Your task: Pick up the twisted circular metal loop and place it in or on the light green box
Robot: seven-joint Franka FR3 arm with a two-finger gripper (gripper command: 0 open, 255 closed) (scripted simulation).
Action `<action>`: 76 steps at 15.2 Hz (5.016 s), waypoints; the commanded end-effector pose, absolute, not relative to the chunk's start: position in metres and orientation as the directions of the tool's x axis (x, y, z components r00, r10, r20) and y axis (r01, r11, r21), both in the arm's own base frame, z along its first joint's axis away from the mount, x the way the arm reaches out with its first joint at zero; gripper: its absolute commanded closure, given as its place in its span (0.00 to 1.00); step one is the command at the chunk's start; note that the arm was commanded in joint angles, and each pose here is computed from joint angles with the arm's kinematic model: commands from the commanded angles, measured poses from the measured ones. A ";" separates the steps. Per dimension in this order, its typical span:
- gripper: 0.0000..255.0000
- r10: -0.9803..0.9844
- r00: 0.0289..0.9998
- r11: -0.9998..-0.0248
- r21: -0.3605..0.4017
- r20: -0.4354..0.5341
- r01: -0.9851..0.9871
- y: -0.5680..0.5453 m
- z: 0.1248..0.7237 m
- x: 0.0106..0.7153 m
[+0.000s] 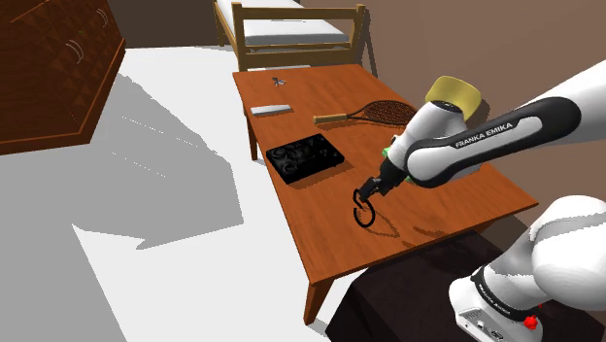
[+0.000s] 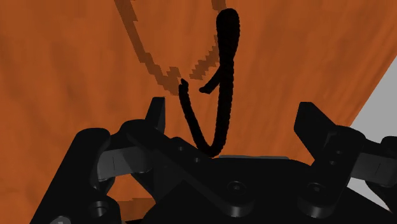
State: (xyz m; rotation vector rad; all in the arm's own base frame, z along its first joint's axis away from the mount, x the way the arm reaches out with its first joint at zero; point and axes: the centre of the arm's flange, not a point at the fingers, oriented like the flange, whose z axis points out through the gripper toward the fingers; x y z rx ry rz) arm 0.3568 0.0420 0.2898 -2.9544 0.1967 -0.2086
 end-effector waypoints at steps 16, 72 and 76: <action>1.00 -0.144 0.981 -0.976 -0.181 0.128 -0.119 0.046 0.261 0.361; 1.00 -0.144 0.981 -0.976 -0.181 0.128 -0.119 -0.307 0.419 0.397; 1.00 -0.144 0.981 -0.976 -0.181 0.128 -0.119 -0.359 0.424 0.402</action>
